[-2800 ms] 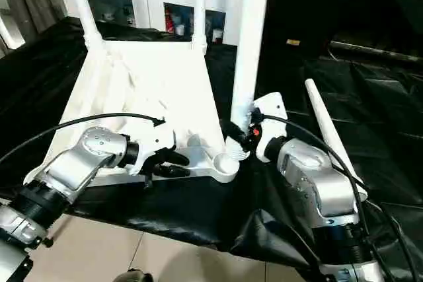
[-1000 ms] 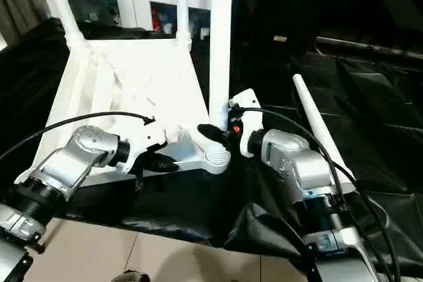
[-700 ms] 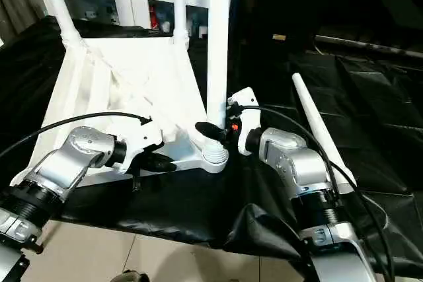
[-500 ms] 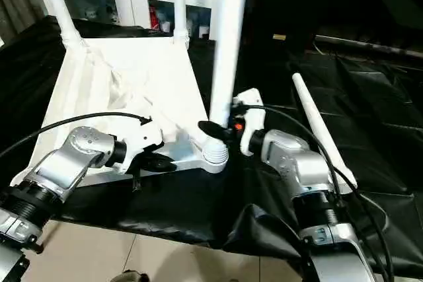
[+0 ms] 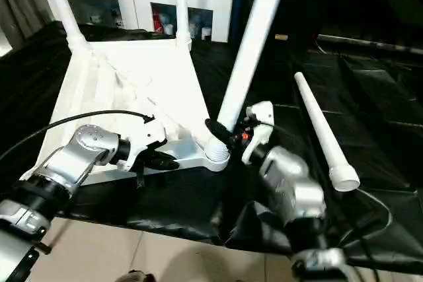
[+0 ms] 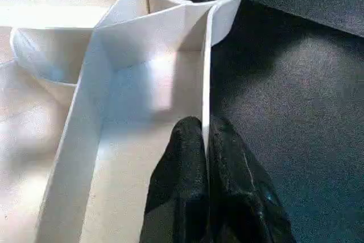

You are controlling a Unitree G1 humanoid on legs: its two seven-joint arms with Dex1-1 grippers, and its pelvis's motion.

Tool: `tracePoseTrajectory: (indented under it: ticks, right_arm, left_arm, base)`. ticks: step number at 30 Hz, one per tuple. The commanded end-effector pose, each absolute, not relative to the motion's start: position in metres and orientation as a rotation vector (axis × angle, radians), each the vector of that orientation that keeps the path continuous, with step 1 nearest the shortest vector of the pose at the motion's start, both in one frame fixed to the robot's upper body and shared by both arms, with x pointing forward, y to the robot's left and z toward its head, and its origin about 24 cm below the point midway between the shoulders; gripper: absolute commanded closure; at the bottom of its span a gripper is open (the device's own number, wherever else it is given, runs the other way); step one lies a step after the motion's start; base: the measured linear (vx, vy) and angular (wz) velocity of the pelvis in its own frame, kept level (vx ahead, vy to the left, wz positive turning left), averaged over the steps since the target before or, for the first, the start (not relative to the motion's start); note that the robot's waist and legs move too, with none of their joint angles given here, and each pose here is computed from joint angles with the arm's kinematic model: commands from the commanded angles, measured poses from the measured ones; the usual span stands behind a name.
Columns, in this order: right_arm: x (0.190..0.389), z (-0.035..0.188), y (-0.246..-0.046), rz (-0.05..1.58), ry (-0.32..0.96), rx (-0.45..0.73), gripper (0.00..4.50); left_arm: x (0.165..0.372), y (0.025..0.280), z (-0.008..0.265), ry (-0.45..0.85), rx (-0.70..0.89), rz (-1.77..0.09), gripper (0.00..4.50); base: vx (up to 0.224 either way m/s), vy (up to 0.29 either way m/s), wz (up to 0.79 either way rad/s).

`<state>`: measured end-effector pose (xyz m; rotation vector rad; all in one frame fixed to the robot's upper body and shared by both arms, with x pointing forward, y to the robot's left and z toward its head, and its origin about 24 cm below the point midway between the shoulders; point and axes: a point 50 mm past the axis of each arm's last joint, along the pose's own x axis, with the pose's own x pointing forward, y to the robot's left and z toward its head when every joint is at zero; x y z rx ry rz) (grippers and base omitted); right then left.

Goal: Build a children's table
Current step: Insert table leg to table base

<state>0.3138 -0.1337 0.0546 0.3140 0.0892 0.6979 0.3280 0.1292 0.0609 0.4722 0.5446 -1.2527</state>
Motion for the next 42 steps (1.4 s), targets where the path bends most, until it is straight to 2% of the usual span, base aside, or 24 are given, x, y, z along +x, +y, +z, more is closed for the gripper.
tracePoseTrajectory:
  ticks: [1, 6, 10, 13, 15, 18, 25, 28, 34, 42]
  right_arm:
    - [0.303, 0.023, -0.145, 0.606, 0.213, 0.331, 2.62]
    - [0.294, 0.022, -0.142, 0.596, 0.151, 0.343, 2.62]
    - [0.289, 0.019, -0.140, 0.593, 0.147, 0.321, 2.62]
    - [0.288, 0.020, -0.136, 0.641, 0.160, 0.262, 2.62]
    - [0.287, 0.024, -0.130, 0.747, 0.182, 0.157, 2.62]
    - [0.290, 0.029, -0.125, 0.826, 0.204, 0.088, 2.62]
    - [0.294, 0.031, -0.120, 0.922, 0.245, 0.045, 2.62]
    - [0.294, 0.027, -0.121, 0.971, 0.311, 0.027, 2.62]
    - [0.300, 0.021, -0.124, 1.003, 0.348, 0.042, 2.62]
    - [0.287, 0.010, -0.132, 1.121, 0.396, 0.043, 2.62]
  left_arm:
    - [0.340, 0.133, 0.080, 0.474, 0.515, -1.193, 4.50]
    - [0.343, 0.132, 0.080, 0.462, 0.501, -1.166, 4.50]
    - [0.342, 0.132, 0.077, 0.463, 0.496, -1.167, 4.50]
    - [0.341, 0.132, 0.076, 0.463, 0.495, -1.172, 4.50]
    - [0.339, 0.133, 0.076, 0.462, 0.498, -1.179, 4.50]
    - [0.336, 0.134, 0.075, 0.461, 0.504, -1.178, 4.50]
    - [0.333, 0.136, 0.073, 0.461, 0.506, -1.175, 4.50]
    - [0.331, 0.135, 0.073, 0.453, 0.502, -1.187, 4.50]
    - [0.319, 0.132, 0.077, 0.420, 0.557, -1.364, 4.50]
    - [0.306, 0.133, 0.084, 0.387, 0.585, -1.526, 4.50]
  base:
    - [0.000, 0.000, 0.00]
    - [0.000, 0.000, 0.00]
    - [0.000, 0.000, 0.00]
    - [0.000, 0.000, 0.00]
    - [0.000, 0.000, 0.00]
    - [0.000, 0.000, 0.00]
    - [0.000, 0.000, 0.00]
    - [0.000, 0.000, 0.00]
    - [0.000, 0.000, 0.00]
    - [0.000, 0.000, 0.00]
